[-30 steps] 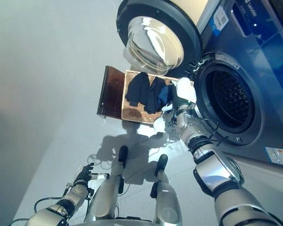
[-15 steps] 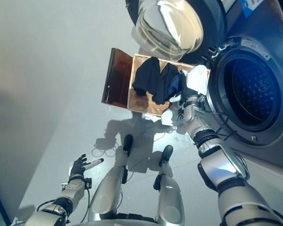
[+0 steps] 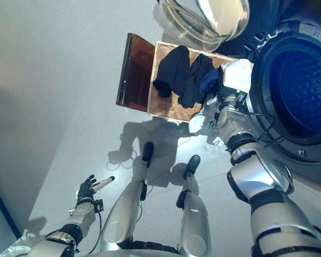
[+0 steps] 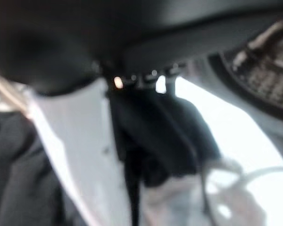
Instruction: Pick up the clothes and place them into the washing machine
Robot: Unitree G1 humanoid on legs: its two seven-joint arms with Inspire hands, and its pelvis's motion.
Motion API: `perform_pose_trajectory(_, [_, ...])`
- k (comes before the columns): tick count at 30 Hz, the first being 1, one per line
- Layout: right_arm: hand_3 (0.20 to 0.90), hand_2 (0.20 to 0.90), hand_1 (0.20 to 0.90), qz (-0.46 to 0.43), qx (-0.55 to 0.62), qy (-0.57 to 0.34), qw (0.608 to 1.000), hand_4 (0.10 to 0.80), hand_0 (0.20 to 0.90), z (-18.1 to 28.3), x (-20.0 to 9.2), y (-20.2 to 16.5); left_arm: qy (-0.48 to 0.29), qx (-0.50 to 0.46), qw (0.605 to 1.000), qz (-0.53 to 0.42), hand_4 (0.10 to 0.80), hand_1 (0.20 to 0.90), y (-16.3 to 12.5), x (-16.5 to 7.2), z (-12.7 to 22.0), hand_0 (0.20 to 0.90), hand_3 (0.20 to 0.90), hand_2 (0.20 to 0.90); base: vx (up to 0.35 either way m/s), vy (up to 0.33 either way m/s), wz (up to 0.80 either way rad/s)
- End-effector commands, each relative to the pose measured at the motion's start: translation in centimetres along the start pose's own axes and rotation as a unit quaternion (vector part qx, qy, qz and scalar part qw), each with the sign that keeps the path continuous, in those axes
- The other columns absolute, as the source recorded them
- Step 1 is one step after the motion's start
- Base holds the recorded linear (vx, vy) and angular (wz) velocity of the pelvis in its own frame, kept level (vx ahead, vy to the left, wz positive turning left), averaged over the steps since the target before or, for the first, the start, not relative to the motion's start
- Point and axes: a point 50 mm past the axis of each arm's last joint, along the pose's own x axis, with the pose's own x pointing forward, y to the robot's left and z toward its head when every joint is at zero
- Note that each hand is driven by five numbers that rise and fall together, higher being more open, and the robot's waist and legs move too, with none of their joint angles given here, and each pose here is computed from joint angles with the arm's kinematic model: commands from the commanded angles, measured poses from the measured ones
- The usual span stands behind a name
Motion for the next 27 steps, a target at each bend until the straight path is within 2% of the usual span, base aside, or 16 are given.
perform_pose_trajectory(1, [0.900,0.900,0.900,-0.070,-0.061,0.013,0.996,0.800,0.900,-1.2,1.9,-5.0,-0.009,-0.005,1.000,0.020,0.800,0.900,1.5,0.0,-0.4,0.900,0.900,0.900,-0.026,0.002,0.06])
perform_pose_trajectory(8, [0.900,0.900,0.900,-0.075,-0.105,0.009,0.992,0.800,0.900,-1.2,2.4,-6.3,-0.044,-0.018,0.999,-0.005,0.800,0.900,0.3,0.0,1.5,0.900,0.900,0.900,-0.018,-0.012,0.10])
perform_pose_trajectory(16, [0.900,0.900,0.900,-0.092,-0.110,0.012,0.990,0.800,0.900,-1.2,2.8,-7.7,-0.052,-0.016,0.998,-0.020,0.800,0.900,-0.6,0.0,2.2,0.900,0.900,0.900,-0.010,0.000,0.05])
perform_pose_trajectory(17, [0.488,0.488,0.488,-0.095,-0.107,0.012,0.990,0.506,0.488,-1.2,2.8,-7.9,-0.053,-0.015,0.998,-0.021,0.800,0.900,-0.6,0.0,2.2,0.900,0.900,0.900,0.002,-0.006,0.03])
perform_pose_trajectory(18, [0.200,0.200,0.200,-0.100,-0.105,0.011,0.989,0.300,0.200,-1.1,2.9,-8.1,-0.054,-0.014,0.998,-0.021,0.800,0.900,-0.6,0.0,2.3,0.900,0.900,0.900,0.000,0.000,0.00])
perform_pose_trajectory(27, [0.200,0.200,0.200,-0.127,-0.094,0.015,0.987,0.300,0.200,-1.4,2.9,-8.8,-0.065,-0.013,0.997,-0.025,0.800,0.900,-0.9,-0.1,2.7,0.900,0.900,0.900,0.001,-0.001,0.01])
